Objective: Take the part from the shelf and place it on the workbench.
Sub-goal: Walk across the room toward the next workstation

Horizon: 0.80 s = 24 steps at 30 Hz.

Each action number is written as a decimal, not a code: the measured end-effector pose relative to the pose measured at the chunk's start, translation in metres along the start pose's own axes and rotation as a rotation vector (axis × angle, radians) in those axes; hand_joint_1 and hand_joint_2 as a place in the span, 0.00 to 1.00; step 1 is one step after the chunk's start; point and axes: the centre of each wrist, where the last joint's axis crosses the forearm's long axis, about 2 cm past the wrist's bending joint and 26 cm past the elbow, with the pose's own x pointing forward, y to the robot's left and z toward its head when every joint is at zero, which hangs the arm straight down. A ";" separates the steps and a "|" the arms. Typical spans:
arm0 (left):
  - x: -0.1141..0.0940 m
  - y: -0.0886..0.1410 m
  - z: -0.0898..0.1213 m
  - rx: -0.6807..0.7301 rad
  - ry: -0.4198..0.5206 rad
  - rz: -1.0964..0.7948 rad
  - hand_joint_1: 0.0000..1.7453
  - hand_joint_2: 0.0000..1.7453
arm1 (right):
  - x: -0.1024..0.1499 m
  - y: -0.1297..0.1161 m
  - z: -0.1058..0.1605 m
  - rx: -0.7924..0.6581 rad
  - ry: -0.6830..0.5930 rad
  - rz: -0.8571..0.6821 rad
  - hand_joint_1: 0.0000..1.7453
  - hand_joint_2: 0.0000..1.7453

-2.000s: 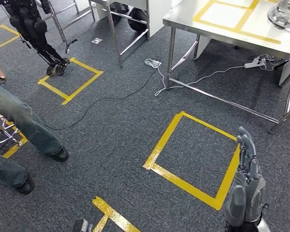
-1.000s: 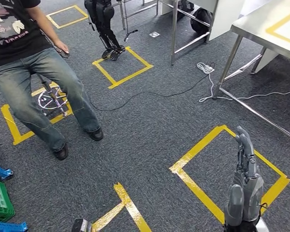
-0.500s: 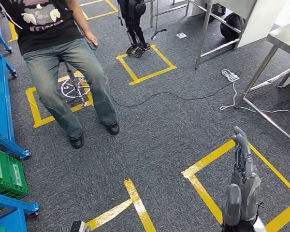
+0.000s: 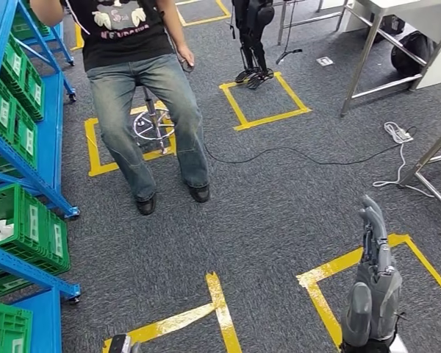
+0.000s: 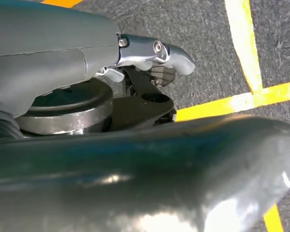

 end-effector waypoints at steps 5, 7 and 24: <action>0.001 0.000 0.000 0.000 -0.001 0.000 0.00 0.00 | 0.000 0.000 0.001 -0.002 0.002 0.001 0.00 0.00; 0.000 0.000 0.000 0.000 0.000 0.000 0.00 0.00 | 0.000 0.000 0.001 -0.004 0.002 0.002 0.00 0.00; 0.000 0.000 0.000 0.000 -0.001 0.000 0.00 0.00 | 0.000 -0.001 0.001 -0.008 0.001 0.004 0.00 0.00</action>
